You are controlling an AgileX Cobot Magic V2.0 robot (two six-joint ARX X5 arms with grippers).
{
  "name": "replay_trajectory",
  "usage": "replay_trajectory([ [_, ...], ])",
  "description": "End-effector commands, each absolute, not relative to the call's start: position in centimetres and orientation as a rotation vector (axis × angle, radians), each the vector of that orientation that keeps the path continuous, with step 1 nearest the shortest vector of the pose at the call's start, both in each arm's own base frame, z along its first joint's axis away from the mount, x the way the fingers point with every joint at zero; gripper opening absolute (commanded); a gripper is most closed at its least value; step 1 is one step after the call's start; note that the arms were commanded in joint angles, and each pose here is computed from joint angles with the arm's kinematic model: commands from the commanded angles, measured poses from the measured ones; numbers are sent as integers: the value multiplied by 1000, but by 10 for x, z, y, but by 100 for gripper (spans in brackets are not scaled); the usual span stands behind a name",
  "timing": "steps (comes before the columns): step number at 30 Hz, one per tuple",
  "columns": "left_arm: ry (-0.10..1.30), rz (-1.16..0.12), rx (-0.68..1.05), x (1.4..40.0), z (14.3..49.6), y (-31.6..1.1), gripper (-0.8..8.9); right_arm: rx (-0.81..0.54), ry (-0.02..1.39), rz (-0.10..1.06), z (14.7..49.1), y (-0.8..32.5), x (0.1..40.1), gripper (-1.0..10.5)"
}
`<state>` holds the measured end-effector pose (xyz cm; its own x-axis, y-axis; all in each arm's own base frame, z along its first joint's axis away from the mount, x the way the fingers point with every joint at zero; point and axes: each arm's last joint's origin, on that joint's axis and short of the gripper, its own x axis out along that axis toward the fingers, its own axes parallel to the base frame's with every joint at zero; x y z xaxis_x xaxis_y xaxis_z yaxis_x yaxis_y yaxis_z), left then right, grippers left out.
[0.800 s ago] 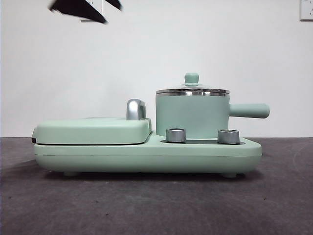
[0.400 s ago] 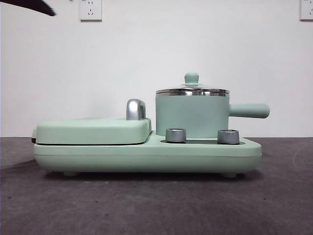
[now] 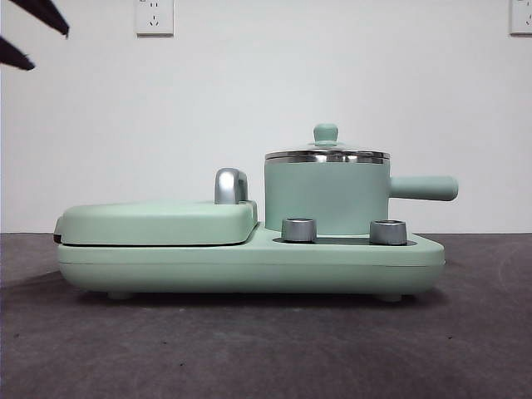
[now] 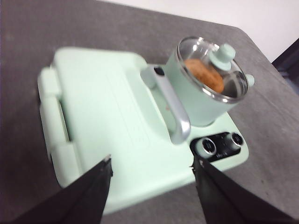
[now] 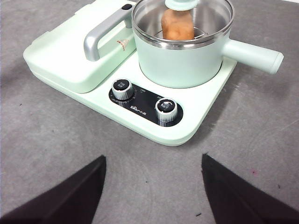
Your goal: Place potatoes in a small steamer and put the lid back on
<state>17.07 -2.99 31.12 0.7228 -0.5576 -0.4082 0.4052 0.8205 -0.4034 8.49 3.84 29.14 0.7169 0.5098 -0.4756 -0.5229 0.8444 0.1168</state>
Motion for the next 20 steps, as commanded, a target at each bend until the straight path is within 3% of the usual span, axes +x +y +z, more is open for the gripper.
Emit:
replay_trajectory([
  [1, 543, -526, -359, 161, 307, -29, 279, -18, 513, 575, 293, 39, 86, 317],
  [13, 734, -457, -502, 129, 286, -26, 270, -17, 511, 577, 293, 39, 85, 316],
  [14, 734, -458, -502, 128, 286, -26, 206, -15, 512, 578, 293, 39, 85, 276],
  [15, 734, -462, -500, 128, 286, -26, -5, -12, 517, 581, 293, 39, 85, 103],
  [16, 733, -462, -504, 128, 286, -26, 30, -13, 523, 586, 292, 39, 85, -30],
  [17, 730, -462, -503, 128, 287, -26, 2, -16, 522, 579, 292, 39, 85, 30],
  [20, 750, -458, -503, 127, 285, -26, 6, -17, 521, 577, 292, 39, 85, 14],
])
